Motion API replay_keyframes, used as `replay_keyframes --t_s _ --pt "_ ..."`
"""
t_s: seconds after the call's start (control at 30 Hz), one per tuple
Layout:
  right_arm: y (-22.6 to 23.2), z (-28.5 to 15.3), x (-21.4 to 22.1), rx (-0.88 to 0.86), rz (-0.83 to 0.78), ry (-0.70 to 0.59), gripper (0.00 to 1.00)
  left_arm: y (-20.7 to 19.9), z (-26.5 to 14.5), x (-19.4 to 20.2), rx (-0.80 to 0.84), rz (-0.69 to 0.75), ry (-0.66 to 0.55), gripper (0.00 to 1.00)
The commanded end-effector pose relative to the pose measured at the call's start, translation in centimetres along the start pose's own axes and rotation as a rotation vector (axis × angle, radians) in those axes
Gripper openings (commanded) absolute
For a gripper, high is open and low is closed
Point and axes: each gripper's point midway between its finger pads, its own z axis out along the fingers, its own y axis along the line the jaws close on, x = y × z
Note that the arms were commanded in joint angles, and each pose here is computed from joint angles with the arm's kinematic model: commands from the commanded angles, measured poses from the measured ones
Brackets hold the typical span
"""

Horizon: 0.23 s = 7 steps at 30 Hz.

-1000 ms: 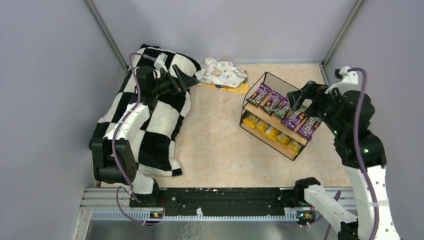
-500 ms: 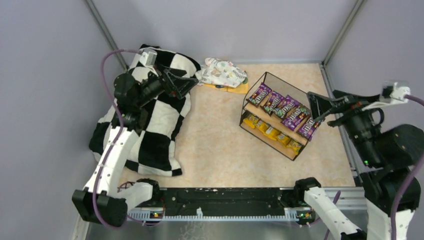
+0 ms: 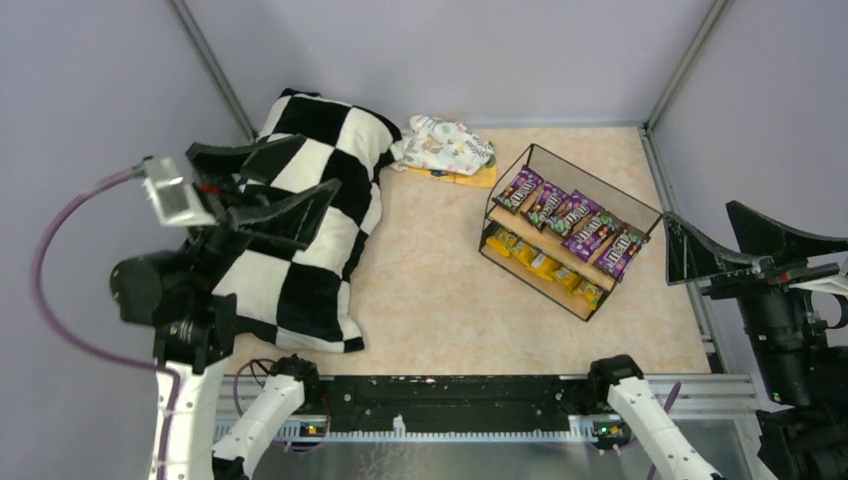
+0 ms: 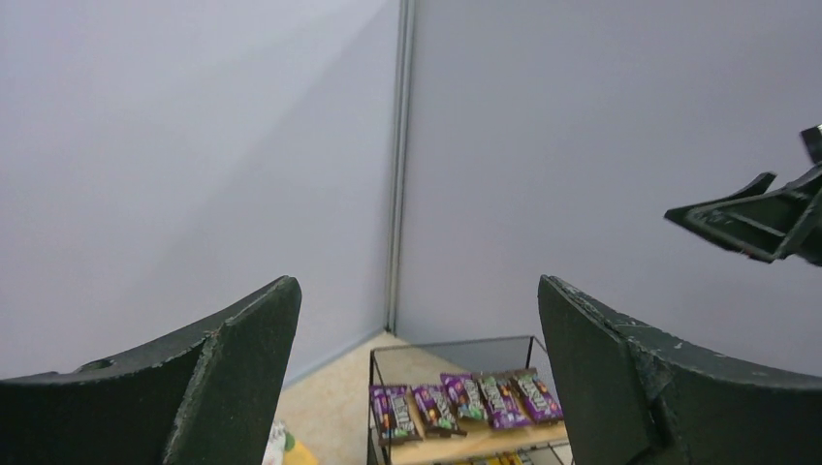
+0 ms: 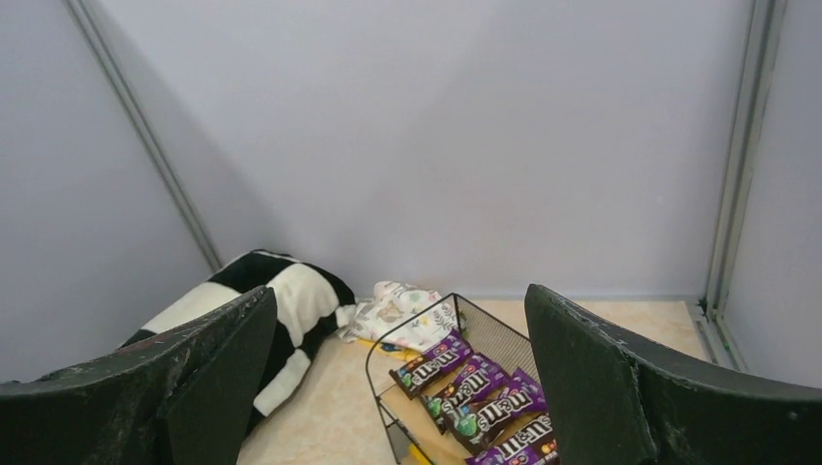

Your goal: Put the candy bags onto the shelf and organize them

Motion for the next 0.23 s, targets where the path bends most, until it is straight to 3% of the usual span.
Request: replay_keyframes --t_s 0.0,0.2 --pt "-1.2 -0.4 -0.3 0.058 -0.049 -0.023 0.99 -2.2 -1.2 -4.2 -0.005 0.050 -0.118 0.98" --pt "-1.6 -0.3 0.3 0.064 -0.060 0.004 0.99 -2.9 -2.3 -5.4 -0.042 0.066 -0.136 0.98"
